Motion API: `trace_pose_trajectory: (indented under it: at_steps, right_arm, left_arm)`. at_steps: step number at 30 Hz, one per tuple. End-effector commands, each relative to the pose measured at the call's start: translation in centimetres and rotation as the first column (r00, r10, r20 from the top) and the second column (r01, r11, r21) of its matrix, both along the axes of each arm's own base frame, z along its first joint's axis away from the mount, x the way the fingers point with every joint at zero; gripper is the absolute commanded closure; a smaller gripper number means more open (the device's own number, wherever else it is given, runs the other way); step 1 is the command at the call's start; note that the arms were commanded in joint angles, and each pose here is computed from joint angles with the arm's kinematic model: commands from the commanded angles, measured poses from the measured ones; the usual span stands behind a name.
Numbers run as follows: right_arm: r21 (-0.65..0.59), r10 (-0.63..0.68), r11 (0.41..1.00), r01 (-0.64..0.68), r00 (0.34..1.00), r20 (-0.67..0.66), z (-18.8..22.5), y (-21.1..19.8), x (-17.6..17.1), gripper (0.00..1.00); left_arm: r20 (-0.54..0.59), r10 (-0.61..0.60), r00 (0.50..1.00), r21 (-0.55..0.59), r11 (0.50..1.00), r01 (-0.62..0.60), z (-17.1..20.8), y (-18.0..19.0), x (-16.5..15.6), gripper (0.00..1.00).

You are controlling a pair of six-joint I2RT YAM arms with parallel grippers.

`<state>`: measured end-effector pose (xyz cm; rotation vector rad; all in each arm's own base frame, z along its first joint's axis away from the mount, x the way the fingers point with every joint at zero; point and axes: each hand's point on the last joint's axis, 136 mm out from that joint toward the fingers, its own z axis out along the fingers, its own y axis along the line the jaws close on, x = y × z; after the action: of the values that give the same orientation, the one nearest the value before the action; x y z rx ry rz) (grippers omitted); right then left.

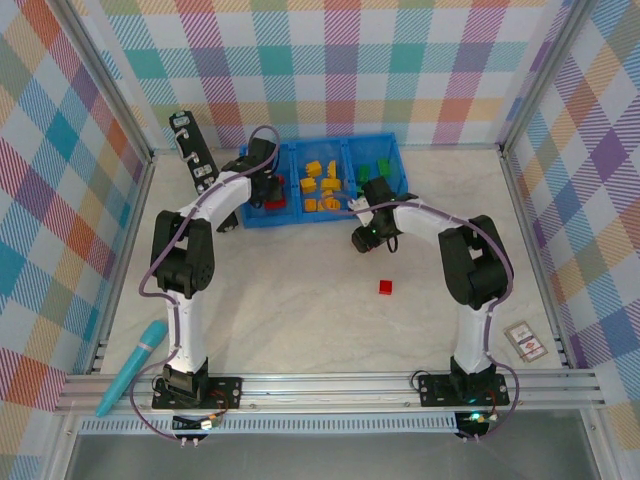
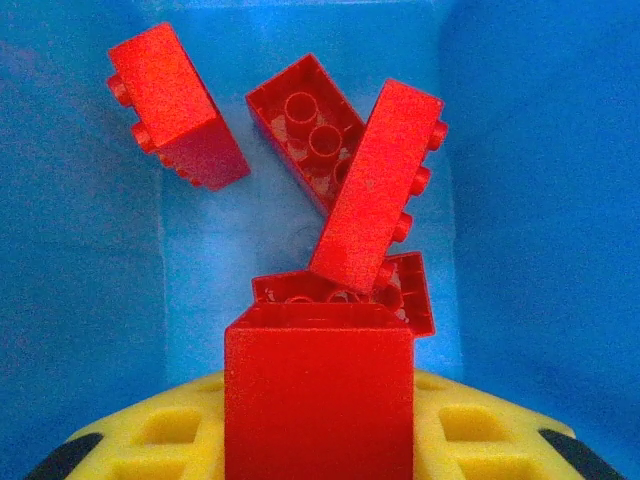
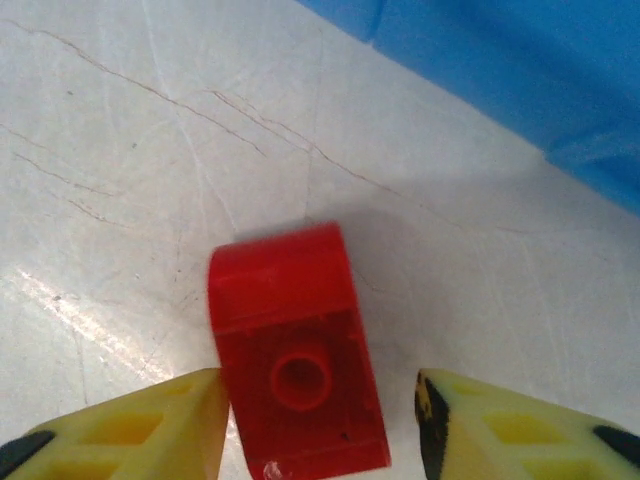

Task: Sort the legos into containers by color
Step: Place the lego in the container, then pick up the lego from the center of the table, then place the lego in the container.

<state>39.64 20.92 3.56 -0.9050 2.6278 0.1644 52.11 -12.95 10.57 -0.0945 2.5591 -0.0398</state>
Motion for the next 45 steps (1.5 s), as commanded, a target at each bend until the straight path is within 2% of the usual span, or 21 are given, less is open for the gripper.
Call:
trace_pose_trajectory:
  at_steps: [1,3,6,9,12,17,24,30,34,39,45]
  right_arm:
    - [-0.028,0.031,0.999,-0.032,0.999,-0.034,-0.9,0.4,-0.5,0.57]
    - [-0.035,0.036,0.999,-0.037,0.999,-0.039,-1.0,0.4,-0.6,0.64]
    - [-0.044,0.036,0.998,-0.038,0.999,-0.041,-1.0,0.3,-0.7,0.69]
    - [-0.055,0.040,0.998,-0.042,0.998,-0.040,-0.7,0.2,-0.8,0.74]
    - [-0.053,0.038,0.998,-0.040,0.999,-0.031,0.6,0.1,-0.8,0.77]
    - [0.037,0.039,0.999,-0.040,0.999,0.027,6.0,1.3,-0.5,0.78]
    - [0.143,0.066,0.985,-0.092,0.981,0.180,14.9,4.7,1.5,0.78]
    - [0.206,0.119,0.960,-0.189,0.943,0.311,20.4,9.4,3.7,0.78]
    - [0.221,0.165,0.940,-0.259,0.914,0.370,22.2,12.7,5.2,0.78]
    - [0.218,0.206,0.924,-0.314,0.889,0.408,22.1,16.7,6.6,0.78]
    - [0.233,0.249,0.894,-0.383,0.857,0.451,20.6,21.2,6.8,0.78]
  left_arm:
    - [0.049,0.009,0.999,-0.027,1.000,-0.008,2.3,0.0,0.7,0.60]
    - [0.054,0.007,0.999,-0.027,1.000,-0.005,2.6,0.1,0.6,0.46]
    - [0.086,-0.005,0.996,-0.032,0.999,0.008,4.2,0.0,0.5,0.33]
    - [0.134,-0.018,0.991,-0.038,0.999,0.023,6.8,0.0,0.3,0.28]
    - [0.192,-0.028,0.981,-0.049,0.998,0.038,10.1,0.1,-0.3,0.26]
    - [0.293,-0.043,0.955,-0.042,0.997,0.058,16.0,1.0,-2.8,0.23]
    - [0.369,-0.051,0.928,-0.037,0.997,0.069,21.2,3.1,-9.0,0.20]
    - [0.372,-0.036,0.927,-0.025,0.999,0.048,21.4,5.7,-16.2,0.18]
    - [0.373,-0.039,0.927,0.001,0.999,0.042,21.6,7.2,-20.1,0.17]
    - [0.383,-0.048,0.922,0.026,0.999,0.042,22.5,8.3,-23.1,0.16]
    - [0.376,-0.057,0.925,-0.001,0.998,0.062,22.2,8.5,-25.9,0.16]
